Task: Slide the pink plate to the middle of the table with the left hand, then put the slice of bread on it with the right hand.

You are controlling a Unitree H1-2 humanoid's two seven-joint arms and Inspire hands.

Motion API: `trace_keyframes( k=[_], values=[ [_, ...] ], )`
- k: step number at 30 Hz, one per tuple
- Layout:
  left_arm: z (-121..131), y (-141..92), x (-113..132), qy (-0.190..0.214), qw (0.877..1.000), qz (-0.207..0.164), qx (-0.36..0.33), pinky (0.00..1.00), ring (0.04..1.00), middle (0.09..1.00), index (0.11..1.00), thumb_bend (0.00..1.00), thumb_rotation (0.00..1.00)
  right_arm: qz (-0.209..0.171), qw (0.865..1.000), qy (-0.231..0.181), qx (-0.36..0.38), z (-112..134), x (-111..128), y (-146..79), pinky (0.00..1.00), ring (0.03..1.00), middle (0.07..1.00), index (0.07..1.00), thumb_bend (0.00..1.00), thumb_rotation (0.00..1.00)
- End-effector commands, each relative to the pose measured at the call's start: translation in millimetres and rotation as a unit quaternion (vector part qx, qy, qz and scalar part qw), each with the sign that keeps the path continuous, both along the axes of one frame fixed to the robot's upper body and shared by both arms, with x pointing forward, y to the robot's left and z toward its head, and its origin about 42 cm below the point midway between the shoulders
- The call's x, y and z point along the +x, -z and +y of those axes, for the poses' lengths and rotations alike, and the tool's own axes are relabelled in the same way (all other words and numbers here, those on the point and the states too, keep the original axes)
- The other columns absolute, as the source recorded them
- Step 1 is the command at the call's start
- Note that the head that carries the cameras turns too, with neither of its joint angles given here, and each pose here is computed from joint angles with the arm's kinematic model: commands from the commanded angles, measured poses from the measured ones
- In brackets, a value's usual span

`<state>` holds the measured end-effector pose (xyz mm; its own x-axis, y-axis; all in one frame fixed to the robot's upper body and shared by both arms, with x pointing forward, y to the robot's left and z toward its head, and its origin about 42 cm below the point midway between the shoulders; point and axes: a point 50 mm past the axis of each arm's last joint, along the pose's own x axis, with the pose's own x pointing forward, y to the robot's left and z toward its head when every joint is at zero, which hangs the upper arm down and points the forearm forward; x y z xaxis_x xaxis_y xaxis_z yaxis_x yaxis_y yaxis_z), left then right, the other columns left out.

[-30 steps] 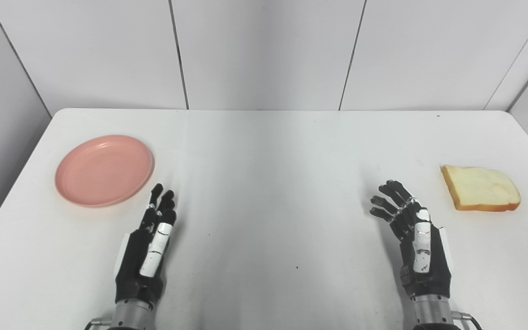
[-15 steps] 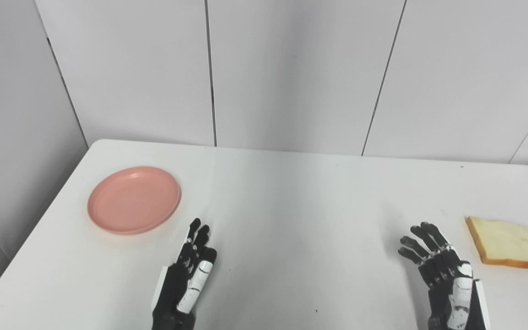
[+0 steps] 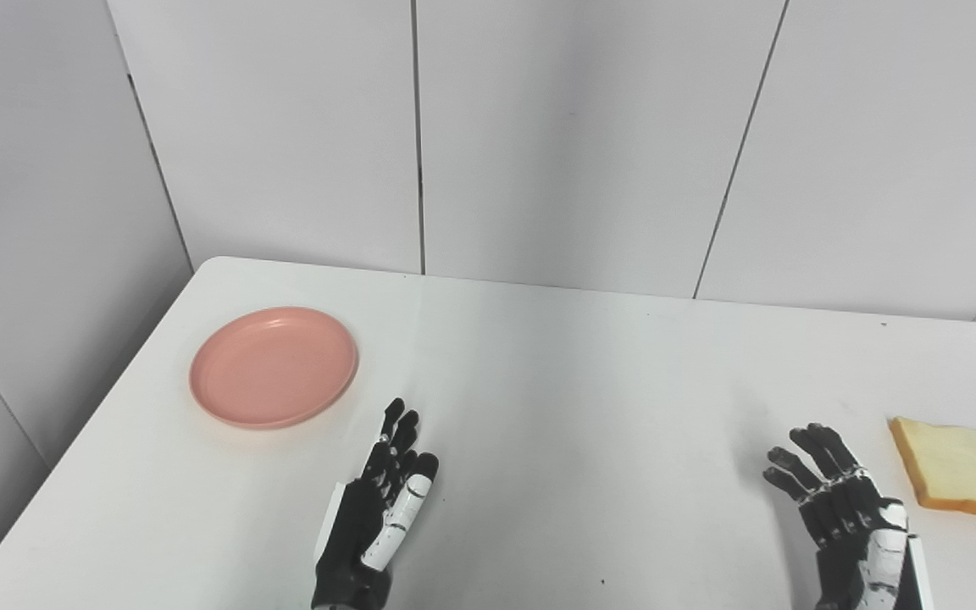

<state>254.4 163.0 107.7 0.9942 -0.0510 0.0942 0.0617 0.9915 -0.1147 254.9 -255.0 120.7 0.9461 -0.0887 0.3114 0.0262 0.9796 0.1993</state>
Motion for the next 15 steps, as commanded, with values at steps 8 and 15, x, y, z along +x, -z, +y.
trace_keyframes(
  k=[8, 15],
  values=[
    [12.5, -47.2, 29.3, -0.02, 0.993, -0.112, -0.006, 0.98, 0.976, 0.956, 0.949, 0.74, 0.69, 0.098, 0.995, 0.003, -0.031, -28.0, 2.4, 68.3, 0.74, 0.754, 0.817, 0.806, 0.63, 1.0],
    [63.2, -93.7, 76.9, -0.053, 0.98, -0.188, 0.031, 0.96, 0.945, 0.938, 0.938, 0.84, 0.75, 0.099, 0.995, 0.001, -0.029, -20.0, 0.6, 68.7, 0.73, 0.741, 0.804, 0.805, 0.65, 1.0]
  ],
)
